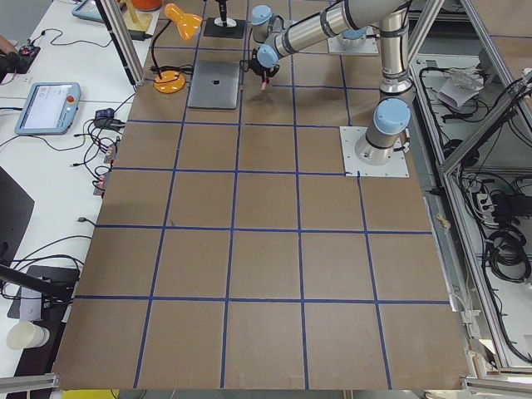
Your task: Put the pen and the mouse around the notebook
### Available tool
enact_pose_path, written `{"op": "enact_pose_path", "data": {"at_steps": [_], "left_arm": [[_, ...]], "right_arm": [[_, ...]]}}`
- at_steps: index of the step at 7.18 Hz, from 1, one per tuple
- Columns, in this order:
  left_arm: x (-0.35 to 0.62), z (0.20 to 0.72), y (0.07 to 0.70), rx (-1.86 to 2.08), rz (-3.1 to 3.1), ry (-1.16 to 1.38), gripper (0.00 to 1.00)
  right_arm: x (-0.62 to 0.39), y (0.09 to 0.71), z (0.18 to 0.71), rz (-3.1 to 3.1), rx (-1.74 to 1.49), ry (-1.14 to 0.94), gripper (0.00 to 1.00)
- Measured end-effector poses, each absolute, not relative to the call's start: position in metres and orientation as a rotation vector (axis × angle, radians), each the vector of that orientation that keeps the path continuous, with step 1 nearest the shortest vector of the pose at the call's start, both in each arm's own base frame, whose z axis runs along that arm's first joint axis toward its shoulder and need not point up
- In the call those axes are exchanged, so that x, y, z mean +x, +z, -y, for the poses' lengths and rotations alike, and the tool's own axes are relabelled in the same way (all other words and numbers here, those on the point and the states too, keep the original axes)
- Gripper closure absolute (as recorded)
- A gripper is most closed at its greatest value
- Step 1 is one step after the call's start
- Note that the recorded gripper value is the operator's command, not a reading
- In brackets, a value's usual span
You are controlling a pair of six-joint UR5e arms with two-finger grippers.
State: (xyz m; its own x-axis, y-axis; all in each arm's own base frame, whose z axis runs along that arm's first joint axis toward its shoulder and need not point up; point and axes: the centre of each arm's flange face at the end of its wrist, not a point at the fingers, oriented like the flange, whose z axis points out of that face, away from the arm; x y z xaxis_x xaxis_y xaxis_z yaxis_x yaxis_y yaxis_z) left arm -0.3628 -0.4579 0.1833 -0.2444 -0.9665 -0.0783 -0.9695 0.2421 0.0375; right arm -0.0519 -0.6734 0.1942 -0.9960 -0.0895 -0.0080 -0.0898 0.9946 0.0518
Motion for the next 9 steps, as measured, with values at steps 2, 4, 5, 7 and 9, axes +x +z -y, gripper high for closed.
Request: {"op": "enact_pose_path", "data": {"at_steps": [2,4,5,7,9], "left_arm": [[-0.363,0.459,0.175,-1.891,-2.445,0.123,0.0],[-0.358,0.465,0.185,-1.812,-2.525,0.103,0.09],[-0.351,0.47,0.2,-1.715,-2.616,0.088,0.11],[-0.331,0.479,0.255,-1.358,-2.876,0.045,0.09],[-0.286,0.487,0.333,-0.795,-3.091,0.0,0.07]], "right_arm": [[-0.051,0.187,0.673,-3.127,-0.139,0.099,0.0],[-0.052,0.194,0.674,-3.131,-0.137,0.085,0.0],[-0.05,0.207,0.675,-3.138,-0.139,0.061,0.0],[-0.039,0.264,0.677,-3.146,-0.152,0.043,0.0],[0.019,0.346,0.663,-3.142,-0.133,0.108,0.0]]}}
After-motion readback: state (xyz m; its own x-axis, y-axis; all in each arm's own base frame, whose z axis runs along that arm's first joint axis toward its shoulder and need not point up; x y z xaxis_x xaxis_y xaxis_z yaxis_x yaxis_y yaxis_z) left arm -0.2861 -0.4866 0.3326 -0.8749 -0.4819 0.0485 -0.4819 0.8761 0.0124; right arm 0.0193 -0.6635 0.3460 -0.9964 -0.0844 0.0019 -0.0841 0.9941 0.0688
